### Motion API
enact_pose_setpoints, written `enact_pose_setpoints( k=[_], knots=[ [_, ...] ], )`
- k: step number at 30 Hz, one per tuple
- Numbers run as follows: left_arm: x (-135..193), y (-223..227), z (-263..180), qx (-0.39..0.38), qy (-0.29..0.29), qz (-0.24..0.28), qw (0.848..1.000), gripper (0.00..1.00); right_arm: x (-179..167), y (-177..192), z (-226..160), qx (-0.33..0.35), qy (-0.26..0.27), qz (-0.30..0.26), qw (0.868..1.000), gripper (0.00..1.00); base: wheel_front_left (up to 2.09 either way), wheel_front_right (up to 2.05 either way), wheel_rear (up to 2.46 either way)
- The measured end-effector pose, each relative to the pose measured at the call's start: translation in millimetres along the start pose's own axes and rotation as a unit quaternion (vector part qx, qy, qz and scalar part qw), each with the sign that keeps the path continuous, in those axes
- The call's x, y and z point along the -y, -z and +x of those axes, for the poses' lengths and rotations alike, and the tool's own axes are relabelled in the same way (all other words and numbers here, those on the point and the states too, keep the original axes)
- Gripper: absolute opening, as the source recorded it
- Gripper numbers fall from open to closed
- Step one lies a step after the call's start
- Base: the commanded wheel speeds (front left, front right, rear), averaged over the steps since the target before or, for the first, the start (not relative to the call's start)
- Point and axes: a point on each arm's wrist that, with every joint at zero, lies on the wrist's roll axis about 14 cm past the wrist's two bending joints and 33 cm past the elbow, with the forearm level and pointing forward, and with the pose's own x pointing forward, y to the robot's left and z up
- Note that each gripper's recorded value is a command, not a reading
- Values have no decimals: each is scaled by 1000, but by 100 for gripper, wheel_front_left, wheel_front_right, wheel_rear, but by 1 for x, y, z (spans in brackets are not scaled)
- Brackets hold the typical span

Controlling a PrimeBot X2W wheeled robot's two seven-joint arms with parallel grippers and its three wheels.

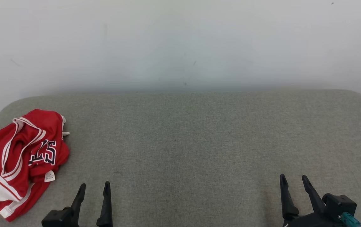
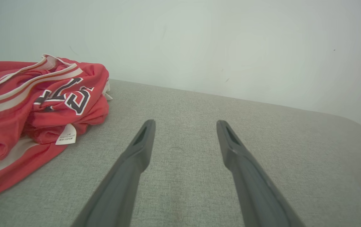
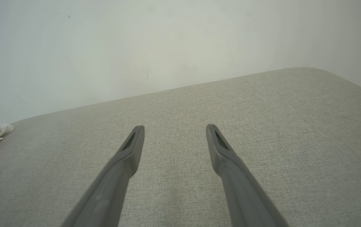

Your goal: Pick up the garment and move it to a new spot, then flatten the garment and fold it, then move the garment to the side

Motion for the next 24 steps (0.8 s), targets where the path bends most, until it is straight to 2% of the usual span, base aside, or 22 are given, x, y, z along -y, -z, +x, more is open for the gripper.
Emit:
enact_pose_setpoints(
  k=[14,24],
  knots=[
    [5,-1,-1,8,12,40,999,100,-4,2,0,1,-11,-42,999,100,0,0,0],
    [5,1,-1,5,11,36,999,100,-3,3,0,0,-10,-41,999,100,0,0,0]
  ],
)
